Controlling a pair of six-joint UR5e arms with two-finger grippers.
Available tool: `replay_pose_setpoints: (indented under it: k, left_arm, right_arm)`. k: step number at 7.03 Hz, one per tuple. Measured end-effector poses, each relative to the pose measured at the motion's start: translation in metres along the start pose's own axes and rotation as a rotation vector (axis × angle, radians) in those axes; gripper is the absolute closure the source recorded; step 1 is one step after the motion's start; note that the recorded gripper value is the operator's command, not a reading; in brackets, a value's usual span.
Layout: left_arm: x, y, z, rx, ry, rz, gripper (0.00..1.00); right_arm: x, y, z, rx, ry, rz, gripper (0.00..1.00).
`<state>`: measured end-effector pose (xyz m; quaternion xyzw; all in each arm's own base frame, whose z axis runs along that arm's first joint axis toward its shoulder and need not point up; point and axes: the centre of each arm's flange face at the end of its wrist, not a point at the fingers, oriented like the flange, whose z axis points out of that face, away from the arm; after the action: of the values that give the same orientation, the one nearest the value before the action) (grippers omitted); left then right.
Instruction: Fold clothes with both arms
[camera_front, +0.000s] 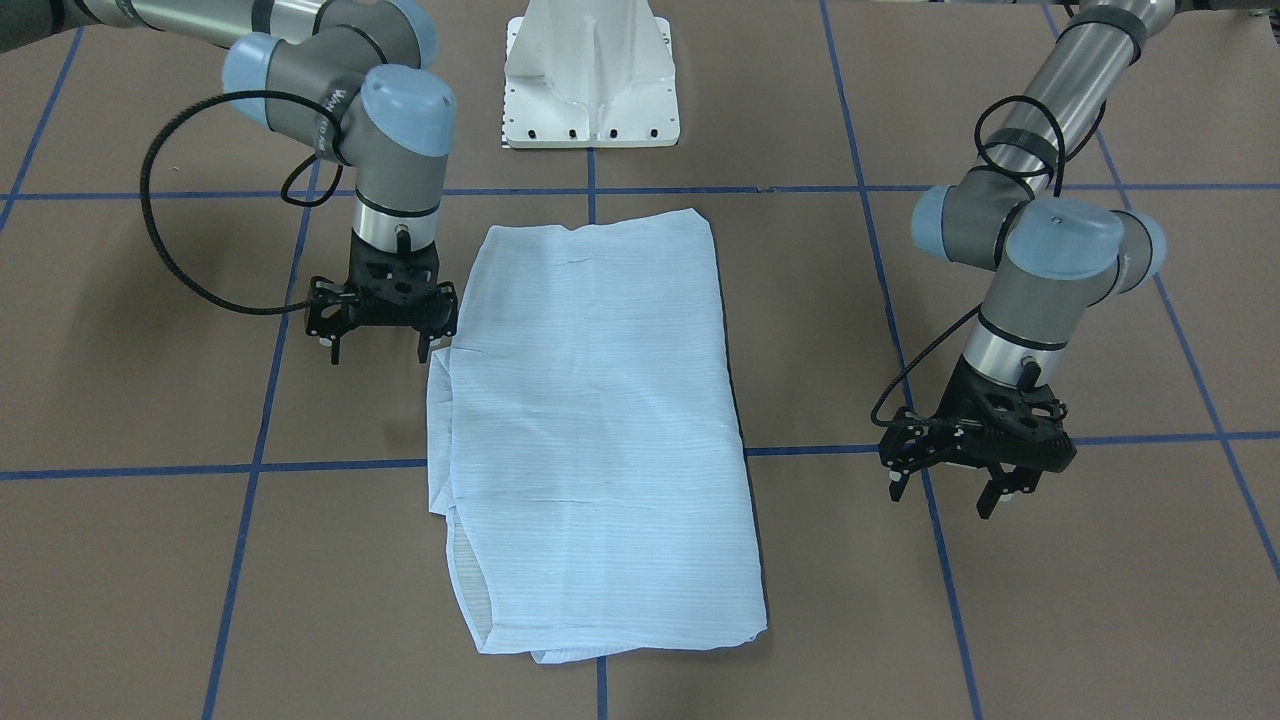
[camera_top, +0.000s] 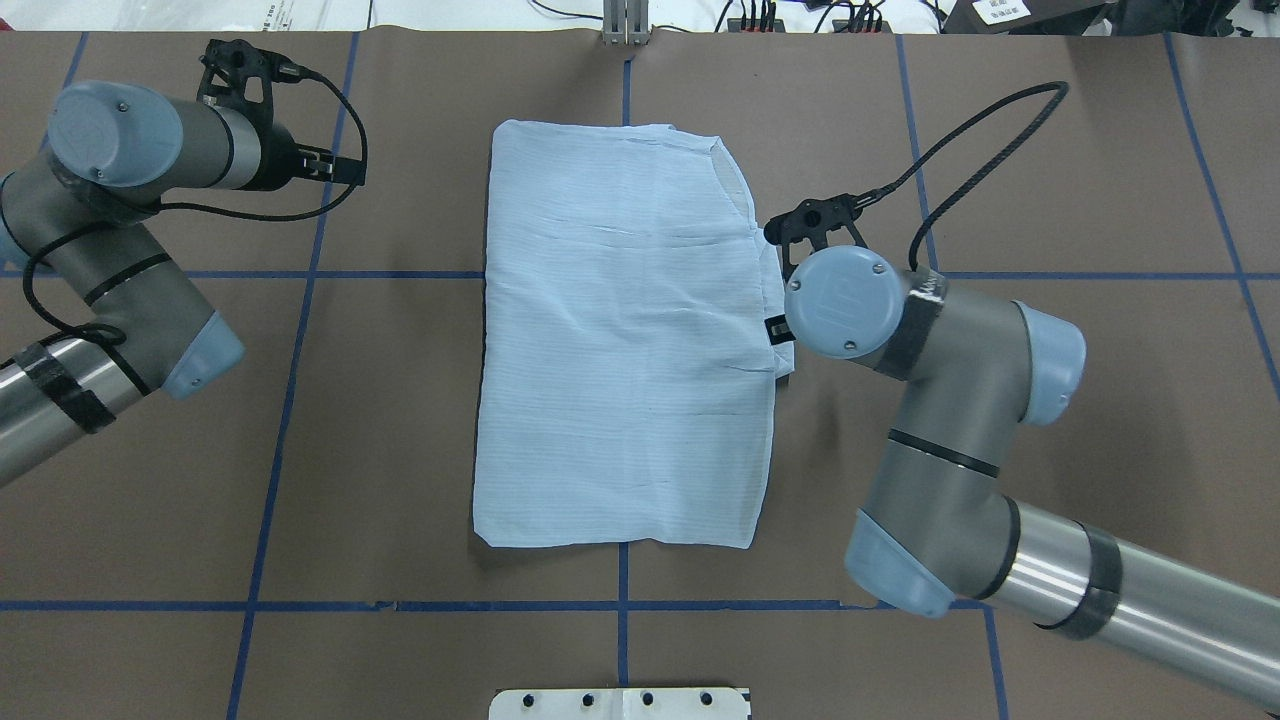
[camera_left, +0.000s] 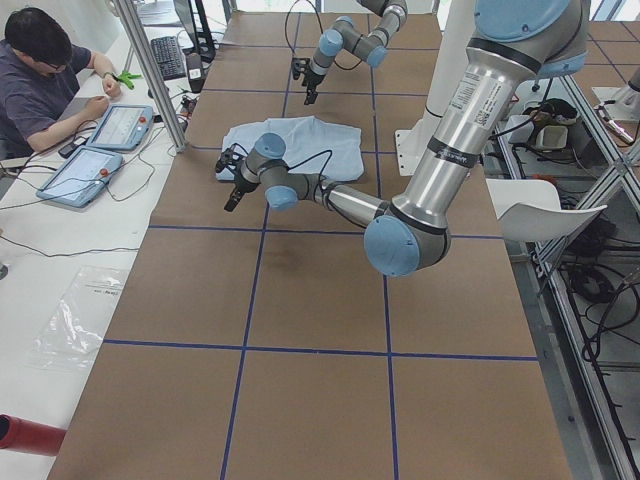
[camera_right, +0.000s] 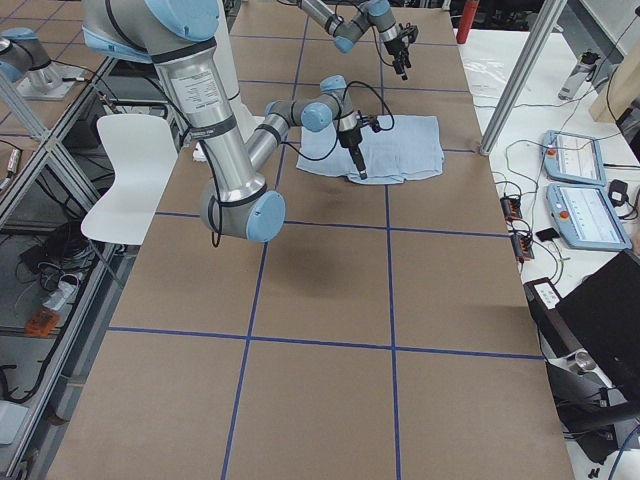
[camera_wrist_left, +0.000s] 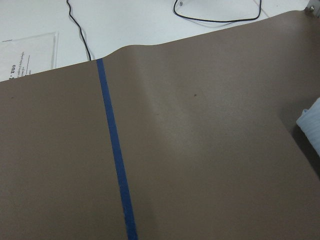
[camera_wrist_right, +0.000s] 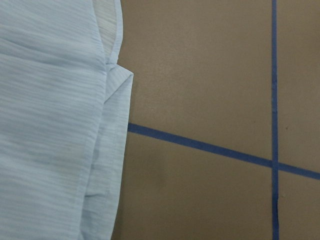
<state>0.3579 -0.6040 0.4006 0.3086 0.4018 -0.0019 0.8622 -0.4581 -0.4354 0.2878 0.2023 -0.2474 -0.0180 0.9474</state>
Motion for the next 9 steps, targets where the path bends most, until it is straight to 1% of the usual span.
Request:
replay_pose_setpoints:
  k: [1, 2, 3, 4, 5, 6, 7, 9]
  left_arm:
    - [0.017, 0.022, -0.021, -0.019, 0.048, -0.018, 0.00]
    - [0.048, 0.048, -0.048, -0.055, 0.114, -0.056, 0.00]
    - [0.089, 0.072, -0.072, -0.110, 0.171, -0.116, 0.00]
    - [0.137, 0.101, -0.095, -0.180, 0.194, -0.188, 0.00]
    - [0.179, 0.134, -0.110, -0.230, 0.187, -0.245, 0.00]
    - [0.212, 0.168, -0.116, -0.262, 0.177, -0.287, 0.00]
    - [0.233, 0.196, -0.117, -0.288, 0.167, -0.312, 0.01]
    - [0.250, 0.229, -0.108, -0.320, 0.141, -0.320, 0.09]
  right_arm:
    - [0.012, 0.012, -0.023, 0.019, -0.100, 0.090, 0.00]
    - [0.017, 0.027, -0.033, 0.032, -0.207, 0.185, 0.00]
    - [0.022, 0.044, -0.033, 0.045, -0.301, 0.253, 0.00]
    - [0.030, 0.061, -0.029, 0.056, -0.375, 0.313, 0.00]
    - [0.033, 0.070, -0.027, 0.063, -0.410, 0.359, 0.00]
    - [0.031, 0.075, -0.026, 0.071, -0.422, 0.387, 0.00]
    - [0.028, 0.078, -0.026, 0.078, -0.426, 0.397, 0.00]
    - [0.024, 0.081, -0.026, 0.087, -0.428, 0.399, 0.00]
